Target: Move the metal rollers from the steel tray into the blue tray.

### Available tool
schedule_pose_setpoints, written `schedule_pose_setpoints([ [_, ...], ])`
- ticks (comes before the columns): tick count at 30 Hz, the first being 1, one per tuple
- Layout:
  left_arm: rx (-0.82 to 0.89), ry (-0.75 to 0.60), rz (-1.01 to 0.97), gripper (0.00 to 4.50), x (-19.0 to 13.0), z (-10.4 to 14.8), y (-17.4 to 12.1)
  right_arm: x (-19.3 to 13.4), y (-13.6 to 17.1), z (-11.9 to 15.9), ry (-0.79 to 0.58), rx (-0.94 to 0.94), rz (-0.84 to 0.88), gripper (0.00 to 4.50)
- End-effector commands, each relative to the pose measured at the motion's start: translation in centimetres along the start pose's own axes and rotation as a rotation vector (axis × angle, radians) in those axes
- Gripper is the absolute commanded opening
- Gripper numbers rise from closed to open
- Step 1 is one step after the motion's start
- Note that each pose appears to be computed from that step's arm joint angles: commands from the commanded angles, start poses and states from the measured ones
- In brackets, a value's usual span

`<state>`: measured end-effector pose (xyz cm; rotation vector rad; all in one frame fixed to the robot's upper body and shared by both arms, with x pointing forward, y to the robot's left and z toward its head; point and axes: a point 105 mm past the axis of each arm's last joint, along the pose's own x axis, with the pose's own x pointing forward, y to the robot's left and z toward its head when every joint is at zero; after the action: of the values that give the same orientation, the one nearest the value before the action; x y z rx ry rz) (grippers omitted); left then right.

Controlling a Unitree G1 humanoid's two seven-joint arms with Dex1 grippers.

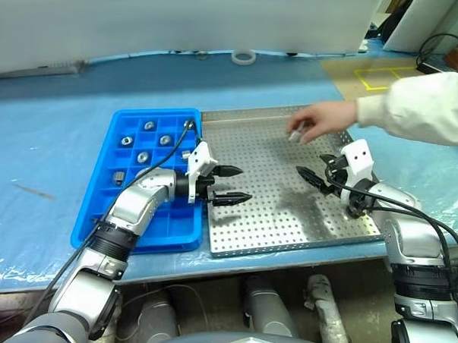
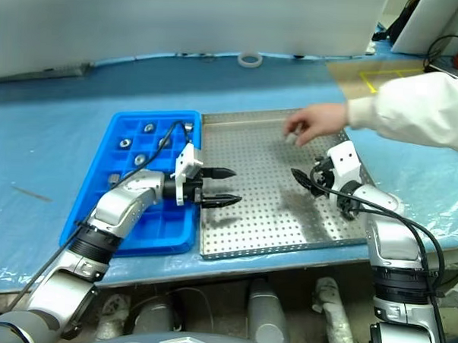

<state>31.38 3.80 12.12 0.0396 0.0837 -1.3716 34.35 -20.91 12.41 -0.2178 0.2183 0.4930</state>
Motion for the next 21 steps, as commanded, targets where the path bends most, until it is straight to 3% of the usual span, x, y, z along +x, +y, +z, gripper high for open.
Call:
schedule_pose_setpoints([
  [1, 0.05, -0.025, -0.012, 4.0, 0.06, 1.24, -0.19, -0.27, 0.02, 1.95, -0.061, -0.036, 0.003, 3.89],
  [21, 0.048, -0.018, 0.023, 4.0, -0.68, 1.01, -0.16, 0.47, 0.77, 2.03, -0.061, -0.041, 0.048, 3.89],
])
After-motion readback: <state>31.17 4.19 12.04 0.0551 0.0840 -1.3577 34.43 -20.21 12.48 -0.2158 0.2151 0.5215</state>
